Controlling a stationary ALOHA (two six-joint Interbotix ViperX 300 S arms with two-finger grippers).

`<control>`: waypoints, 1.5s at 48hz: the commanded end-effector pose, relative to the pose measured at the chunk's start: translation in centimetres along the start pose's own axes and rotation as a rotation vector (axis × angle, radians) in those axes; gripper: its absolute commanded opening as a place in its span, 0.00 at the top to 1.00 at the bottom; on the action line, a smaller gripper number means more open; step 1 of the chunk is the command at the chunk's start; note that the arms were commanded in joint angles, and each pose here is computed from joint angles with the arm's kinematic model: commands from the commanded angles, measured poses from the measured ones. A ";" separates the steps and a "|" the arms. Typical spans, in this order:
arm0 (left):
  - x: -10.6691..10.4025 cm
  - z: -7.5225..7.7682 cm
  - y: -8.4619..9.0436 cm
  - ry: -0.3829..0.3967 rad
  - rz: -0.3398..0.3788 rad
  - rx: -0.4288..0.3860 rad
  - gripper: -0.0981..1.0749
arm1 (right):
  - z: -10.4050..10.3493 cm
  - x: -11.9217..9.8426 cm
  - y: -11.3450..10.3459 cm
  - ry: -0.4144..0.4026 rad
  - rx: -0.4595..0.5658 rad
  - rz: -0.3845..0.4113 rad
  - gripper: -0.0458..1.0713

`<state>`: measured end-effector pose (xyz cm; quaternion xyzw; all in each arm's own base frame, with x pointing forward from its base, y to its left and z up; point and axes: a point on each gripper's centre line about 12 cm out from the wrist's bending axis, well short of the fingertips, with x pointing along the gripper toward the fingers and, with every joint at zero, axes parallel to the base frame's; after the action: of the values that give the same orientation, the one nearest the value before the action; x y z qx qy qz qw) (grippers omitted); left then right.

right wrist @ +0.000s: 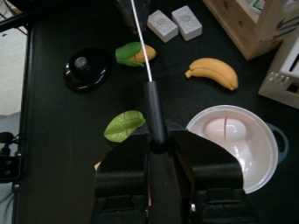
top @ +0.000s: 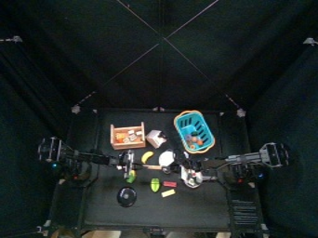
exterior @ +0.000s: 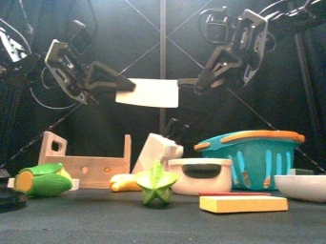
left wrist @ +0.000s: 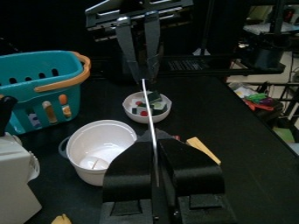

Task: Cut starfruit

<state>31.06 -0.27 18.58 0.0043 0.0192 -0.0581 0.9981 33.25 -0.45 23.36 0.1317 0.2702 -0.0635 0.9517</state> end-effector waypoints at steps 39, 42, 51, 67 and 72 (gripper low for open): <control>1.5 -3.3 -6.4 0.159 0.043 0.064 0.59 | -2.8 3.2 4.2 0.195 -0.139 -0.025 0.62; 1.6 -3.5 -7.1 0.168 0.062 0.057 0.59 | -3.2 3.4 4.6 0.209 -0.144 -0.022 0.62; 2.2 -4.6 -8.4 0.204 0.054 0.056 0.59 | -4.4 4.1 5.3 0.245 -0.161 -0.011 0.62; 2.9 -6.3 -8.5 0.247 0.056 0.069 0.60 | -5.4 4.9 5.4 0.278 -0.169 -0.018 0.62; 2.9 -6.2 -8.5 0.246 0.057 0.066 0.60 | -5.5 4.9 5.5 0.279 -0.169 -0.015 0.62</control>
<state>32.30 -8.48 11.49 0.0482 0.1532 -0.0245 0.9867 35.32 6.09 16.35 0.0498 0.4194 -0.0291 0.9060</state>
